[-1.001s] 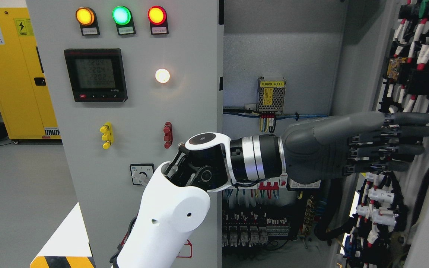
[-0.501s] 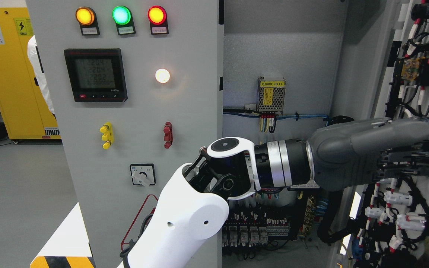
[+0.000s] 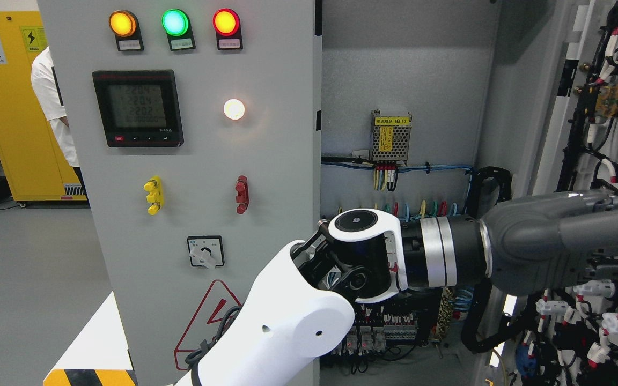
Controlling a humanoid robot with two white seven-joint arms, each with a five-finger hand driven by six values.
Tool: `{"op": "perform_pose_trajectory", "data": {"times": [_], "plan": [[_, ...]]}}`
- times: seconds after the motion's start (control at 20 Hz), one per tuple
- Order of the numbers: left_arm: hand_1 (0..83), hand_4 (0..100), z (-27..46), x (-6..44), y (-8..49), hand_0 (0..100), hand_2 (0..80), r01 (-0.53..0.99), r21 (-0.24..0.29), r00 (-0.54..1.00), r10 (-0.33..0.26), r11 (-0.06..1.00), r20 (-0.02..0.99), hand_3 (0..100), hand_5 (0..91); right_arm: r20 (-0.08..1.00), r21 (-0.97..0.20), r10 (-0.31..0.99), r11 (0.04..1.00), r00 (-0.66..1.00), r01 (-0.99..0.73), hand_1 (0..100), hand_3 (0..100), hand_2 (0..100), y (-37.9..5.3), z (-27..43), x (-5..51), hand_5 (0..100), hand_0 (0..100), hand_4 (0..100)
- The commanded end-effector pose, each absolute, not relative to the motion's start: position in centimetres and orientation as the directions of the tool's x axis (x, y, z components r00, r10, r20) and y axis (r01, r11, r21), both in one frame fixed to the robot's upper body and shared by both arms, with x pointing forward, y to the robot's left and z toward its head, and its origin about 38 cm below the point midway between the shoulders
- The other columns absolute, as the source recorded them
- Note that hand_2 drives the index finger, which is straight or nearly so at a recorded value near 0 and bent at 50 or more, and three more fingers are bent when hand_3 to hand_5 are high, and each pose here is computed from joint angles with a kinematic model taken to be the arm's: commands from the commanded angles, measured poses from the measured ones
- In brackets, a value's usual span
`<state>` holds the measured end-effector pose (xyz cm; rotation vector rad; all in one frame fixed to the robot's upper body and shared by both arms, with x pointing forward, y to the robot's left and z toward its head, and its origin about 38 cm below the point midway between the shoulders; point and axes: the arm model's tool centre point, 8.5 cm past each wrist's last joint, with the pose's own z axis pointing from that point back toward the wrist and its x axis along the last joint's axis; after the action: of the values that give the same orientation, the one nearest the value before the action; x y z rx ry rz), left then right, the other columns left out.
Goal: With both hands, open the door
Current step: 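Push the ajar door open outward with the left hand, then withdraw the left hand from the opened door and lower it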
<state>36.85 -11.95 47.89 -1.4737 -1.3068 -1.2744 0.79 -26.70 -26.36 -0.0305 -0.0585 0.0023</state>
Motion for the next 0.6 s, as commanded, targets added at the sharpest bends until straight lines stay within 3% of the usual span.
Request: {"op": "perform_pose_trajectory", "data": {"times": [0.0,0.4,0.55], "plan": [[55.6,0,45.4,35.4,-14.4,12,0.0,0.973,0.071,-0.043,0.127,-0.219,0.991,0,0.0,0.060,-0.050,-0.013,0.999,0.998,0.016,50,0,4,-27.9,-26.2,0.8,0,0,0],[55.6,0,45.2,35.6,-14.3,12,0.0,0.975,0.076,-0.049,0.133,-0.211,0.990,0,0.0,0.060,-0.050,-0.013,0.999,0.998,0.016,50,0,4,-27.9,-26.2,0.8,0,0,0],[55.6,0,46.9,36.6,-12.8,12,0.0,0.981,0.075,-0.042,0.185,-0.178,0.982,0,0.0,0.060,-0.050,-0.013,0.999,0.998,0.016,50,0,4,-27.9,-26.2,0.8,0,0,0]]}}
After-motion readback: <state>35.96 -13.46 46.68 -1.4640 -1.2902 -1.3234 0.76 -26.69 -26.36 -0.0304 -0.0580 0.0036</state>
